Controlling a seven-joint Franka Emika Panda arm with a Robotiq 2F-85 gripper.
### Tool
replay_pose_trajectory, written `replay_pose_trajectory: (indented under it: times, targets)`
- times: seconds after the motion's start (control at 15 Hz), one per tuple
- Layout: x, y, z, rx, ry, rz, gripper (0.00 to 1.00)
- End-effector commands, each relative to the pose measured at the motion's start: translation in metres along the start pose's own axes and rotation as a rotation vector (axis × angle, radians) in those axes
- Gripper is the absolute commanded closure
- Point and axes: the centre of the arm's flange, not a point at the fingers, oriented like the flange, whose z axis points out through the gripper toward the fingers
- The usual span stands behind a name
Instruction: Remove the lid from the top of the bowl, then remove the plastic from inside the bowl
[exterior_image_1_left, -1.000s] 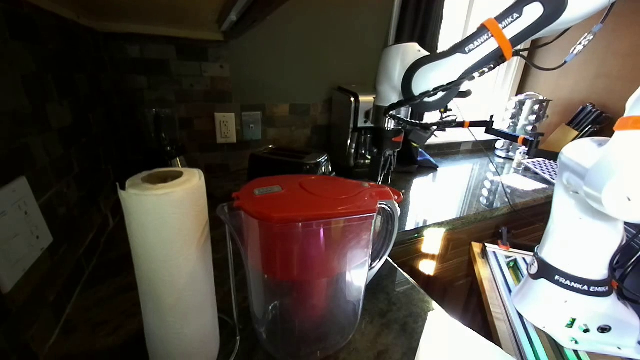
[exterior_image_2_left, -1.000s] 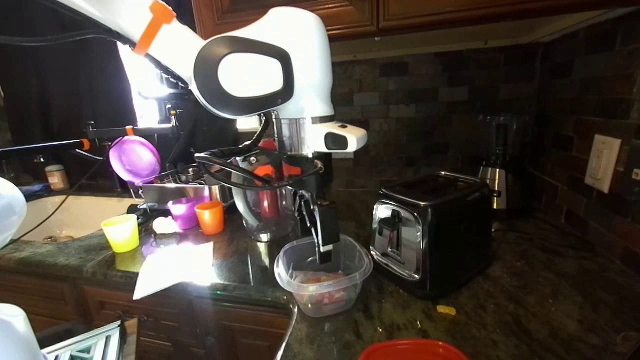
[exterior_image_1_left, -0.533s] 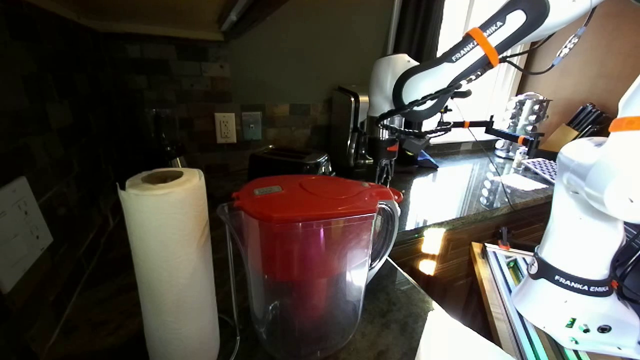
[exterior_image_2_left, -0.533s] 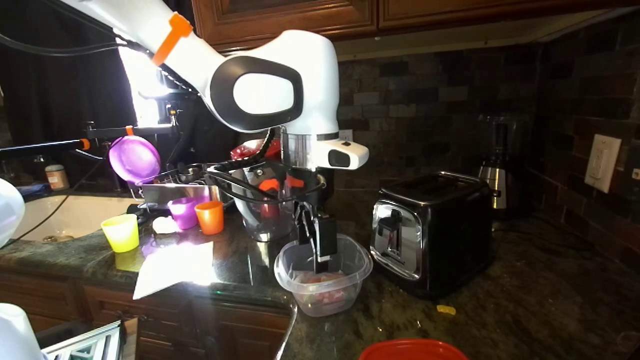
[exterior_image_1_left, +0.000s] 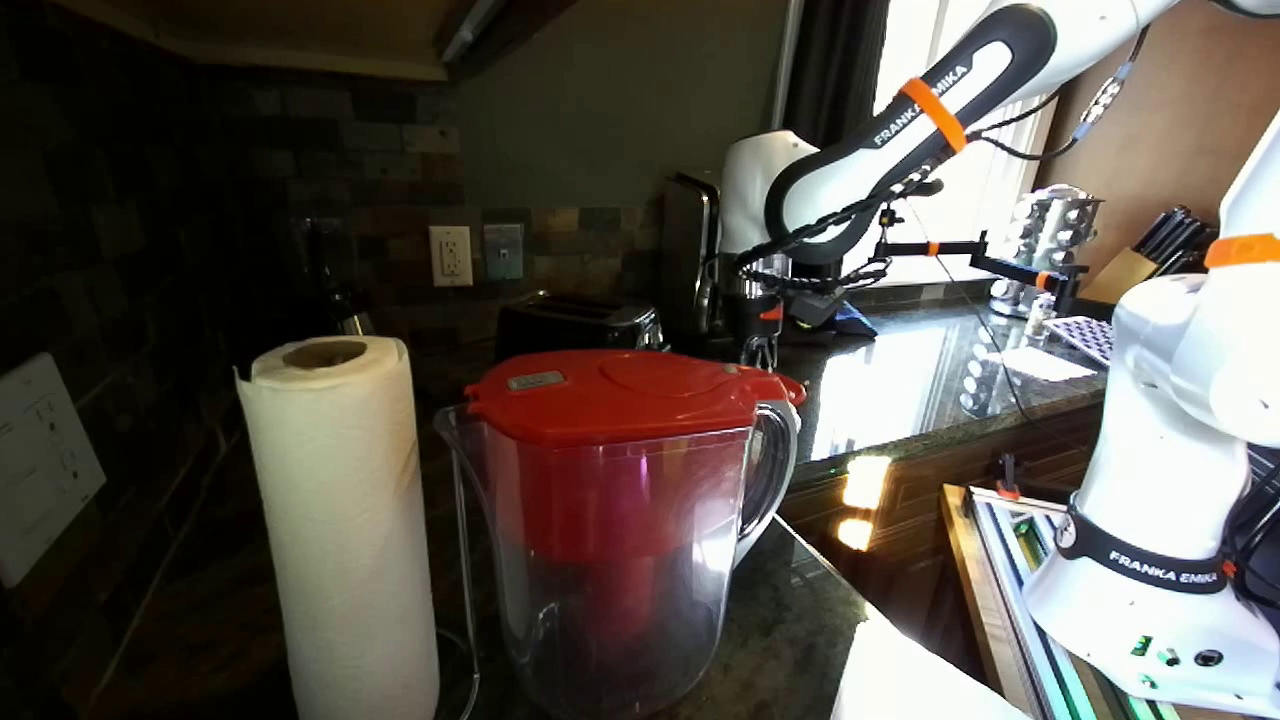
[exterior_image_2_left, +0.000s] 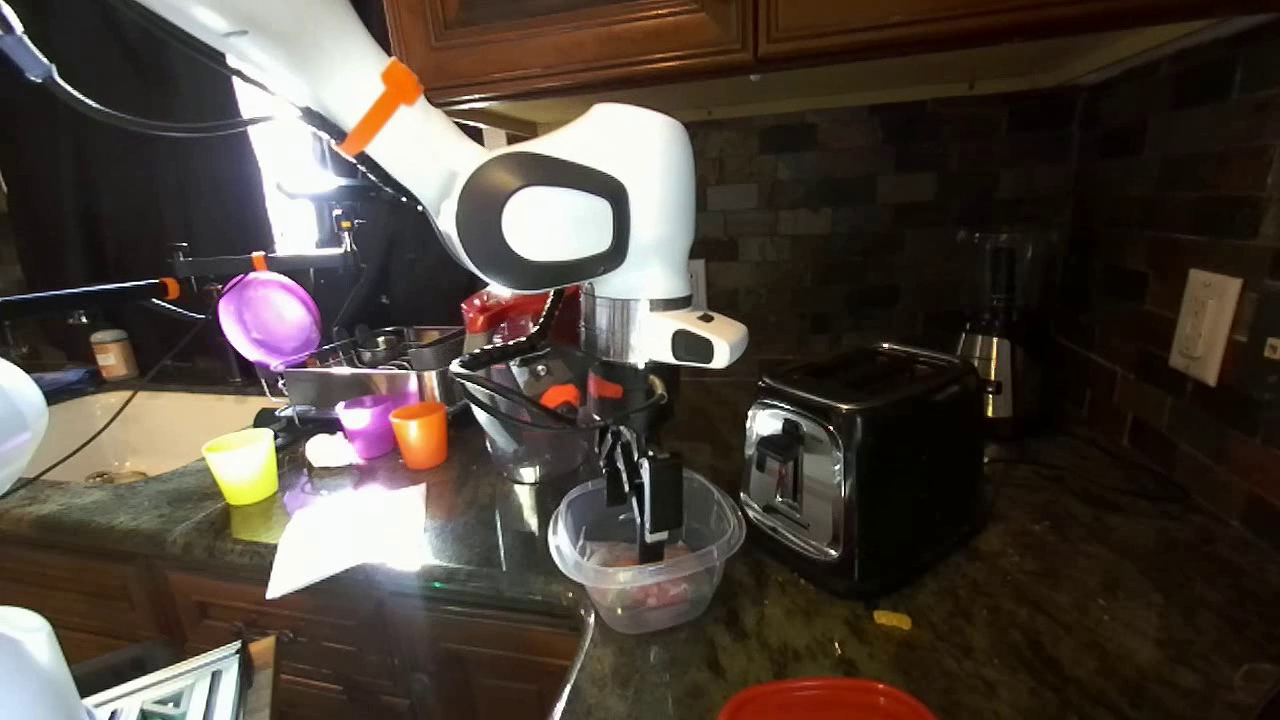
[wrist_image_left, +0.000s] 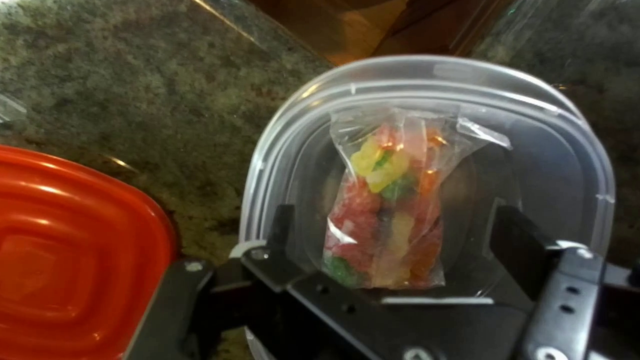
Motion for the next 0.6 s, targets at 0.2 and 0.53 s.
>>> replay_pose_trajectory:
  times: [0.2, 0.53]
  targets:
    - [0.013, -0.011, 0.022, 0.002, 0.033, 0.004, 0.0]
    - [0.017, -0.011, 0.033, -0.008, 0.027, 0.012, 0.0]
